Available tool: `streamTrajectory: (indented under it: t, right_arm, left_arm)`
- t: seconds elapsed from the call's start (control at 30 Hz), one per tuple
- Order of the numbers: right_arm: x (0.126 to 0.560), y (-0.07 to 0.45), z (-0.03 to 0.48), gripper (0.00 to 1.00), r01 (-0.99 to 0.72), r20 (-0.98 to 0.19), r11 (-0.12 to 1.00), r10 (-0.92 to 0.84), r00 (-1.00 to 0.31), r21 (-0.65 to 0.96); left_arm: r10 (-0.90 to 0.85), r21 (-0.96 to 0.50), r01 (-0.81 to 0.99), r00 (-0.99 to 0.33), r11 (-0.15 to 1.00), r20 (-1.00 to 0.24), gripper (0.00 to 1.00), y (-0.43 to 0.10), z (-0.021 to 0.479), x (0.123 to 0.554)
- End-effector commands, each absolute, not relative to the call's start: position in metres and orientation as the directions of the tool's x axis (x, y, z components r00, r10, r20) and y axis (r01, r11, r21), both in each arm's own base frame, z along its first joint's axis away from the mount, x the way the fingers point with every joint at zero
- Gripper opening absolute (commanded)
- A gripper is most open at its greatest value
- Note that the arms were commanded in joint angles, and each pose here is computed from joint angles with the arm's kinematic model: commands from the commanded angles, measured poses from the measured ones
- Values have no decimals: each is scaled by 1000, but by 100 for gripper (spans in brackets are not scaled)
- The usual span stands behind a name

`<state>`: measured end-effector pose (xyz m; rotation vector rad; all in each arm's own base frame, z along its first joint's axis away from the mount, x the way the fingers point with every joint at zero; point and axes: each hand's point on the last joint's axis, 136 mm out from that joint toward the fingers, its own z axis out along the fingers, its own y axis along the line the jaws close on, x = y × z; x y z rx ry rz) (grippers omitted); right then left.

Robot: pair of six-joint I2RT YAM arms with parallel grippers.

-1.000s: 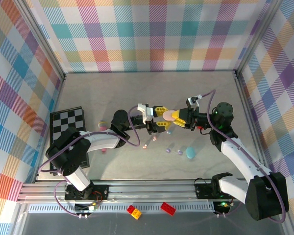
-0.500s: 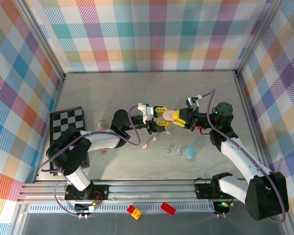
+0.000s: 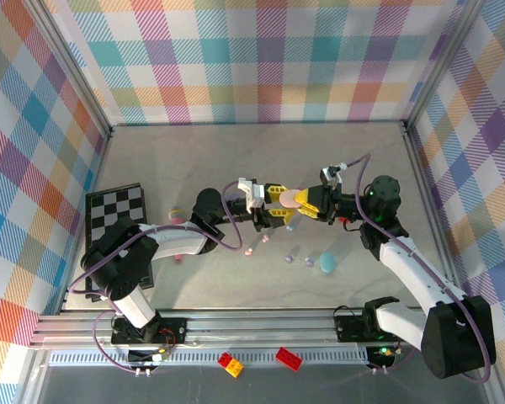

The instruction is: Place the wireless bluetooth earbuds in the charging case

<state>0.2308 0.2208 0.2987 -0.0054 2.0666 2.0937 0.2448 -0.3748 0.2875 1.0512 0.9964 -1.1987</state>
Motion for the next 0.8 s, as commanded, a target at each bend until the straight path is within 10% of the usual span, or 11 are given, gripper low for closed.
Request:
streamTrajectory:
  t: [0.0, 0.77]
  right_arm:
    - [233, 221, 307, 5, -184, -182, -4, 139, -973, 983]
    - [234, 222, 316, 4, -212, -206, -26, 146, -968, 977]
  left_arm:
    - [-278, 150, 988, 157, 48, -948, 48, -371, 311, 241]
    - [-271, 137, 990, 141, 34, -952, 46, -375, 307, 243]
